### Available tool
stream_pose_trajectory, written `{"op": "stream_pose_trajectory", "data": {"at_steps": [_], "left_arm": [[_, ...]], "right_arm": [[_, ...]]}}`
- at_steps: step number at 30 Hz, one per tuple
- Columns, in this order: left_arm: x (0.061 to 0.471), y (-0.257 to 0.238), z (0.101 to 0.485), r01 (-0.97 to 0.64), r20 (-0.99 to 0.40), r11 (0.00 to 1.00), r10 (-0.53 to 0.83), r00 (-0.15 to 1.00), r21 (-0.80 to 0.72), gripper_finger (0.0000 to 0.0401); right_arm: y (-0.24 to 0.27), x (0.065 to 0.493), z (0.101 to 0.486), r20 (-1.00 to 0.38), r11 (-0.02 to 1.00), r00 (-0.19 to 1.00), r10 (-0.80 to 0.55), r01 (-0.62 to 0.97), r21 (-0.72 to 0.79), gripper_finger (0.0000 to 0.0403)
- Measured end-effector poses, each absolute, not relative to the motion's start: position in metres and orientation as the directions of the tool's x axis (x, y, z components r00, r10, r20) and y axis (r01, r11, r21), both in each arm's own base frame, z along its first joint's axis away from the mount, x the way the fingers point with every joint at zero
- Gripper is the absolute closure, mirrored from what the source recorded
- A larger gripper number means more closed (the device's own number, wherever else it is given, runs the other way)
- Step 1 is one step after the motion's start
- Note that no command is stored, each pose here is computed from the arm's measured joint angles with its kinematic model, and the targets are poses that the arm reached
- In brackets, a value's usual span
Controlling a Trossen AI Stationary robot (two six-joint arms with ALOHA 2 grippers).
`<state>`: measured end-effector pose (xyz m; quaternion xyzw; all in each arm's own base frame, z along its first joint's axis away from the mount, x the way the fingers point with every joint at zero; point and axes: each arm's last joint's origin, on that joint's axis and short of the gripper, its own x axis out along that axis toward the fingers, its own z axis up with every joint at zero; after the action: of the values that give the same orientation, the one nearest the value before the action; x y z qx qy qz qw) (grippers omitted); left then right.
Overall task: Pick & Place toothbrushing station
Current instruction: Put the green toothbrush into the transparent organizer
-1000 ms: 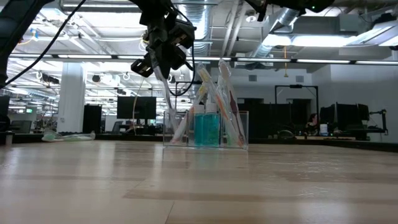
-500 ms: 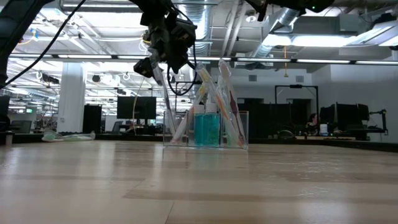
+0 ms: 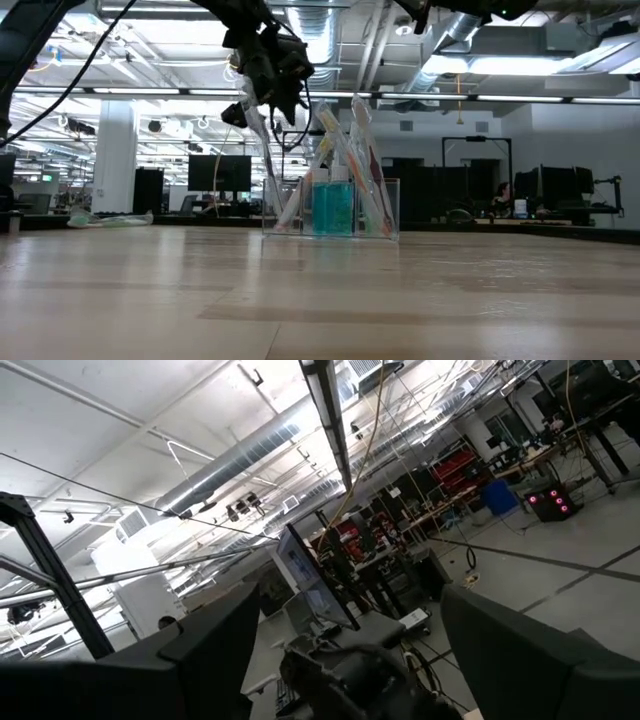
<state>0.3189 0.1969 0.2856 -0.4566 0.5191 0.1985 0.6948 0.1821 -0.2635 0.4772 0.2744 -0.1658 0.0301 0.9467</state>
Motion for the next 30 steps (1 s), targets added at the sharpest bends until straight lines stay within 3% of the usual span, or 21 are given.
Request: {"op": "stream_pose_trajectory", "data": {"at_steps": [5,8,12,15,21,30], "left_arm": [[0.305,0.214,0.307,-0.748,-0.881,0.505,-0.056,0.470,-0.432,0.0145],[0.286,0.223,0.324,-0.791,-0.883,0.482,0.071,0.464,-0.376,0.0145],[0.251,0.233,0.350,-0.852,-0.877,0.460,0.263,0.401,-0.252,0.0145],[0.219,0.238,0.361,-0.901,-0.895,0.405,0.330,0.301,-0.154,0.0148],[0.174,0.239,0.341,-0.950,-0.958,0.308,0.251,0.136,-0.055,0.0164],[0.133,0.198,0.264,-0.969,-0.999,0.246,0.042,-0.024,0.034,0.0164]], "right_arm": [[-0.265,0.180,0.477,0.330,0.845,0.943,-0.041,-0.144,0.515,0.0101],[-0.266,0.179,0.477,0.330,0.845,0.943,-0.047,-0.139,0.517,0.0101],[-0.267,0.176,0.477,0.330,0.837,0.942,-0.055,-0.137,0.530,0.0101],[-0.268,0.176,0.477,0.330,0.832,0.942,-0.056,-0.139,0.538,0.0101],[-0.267,0.175,0.478,0.335,0.828,0.941,-0.051,-0.148,0.541,0.0101],[-0.266,0.176,0.478,0.330,0.816,0.943,-0.034,-0.164,0.554,0.0101]]}}
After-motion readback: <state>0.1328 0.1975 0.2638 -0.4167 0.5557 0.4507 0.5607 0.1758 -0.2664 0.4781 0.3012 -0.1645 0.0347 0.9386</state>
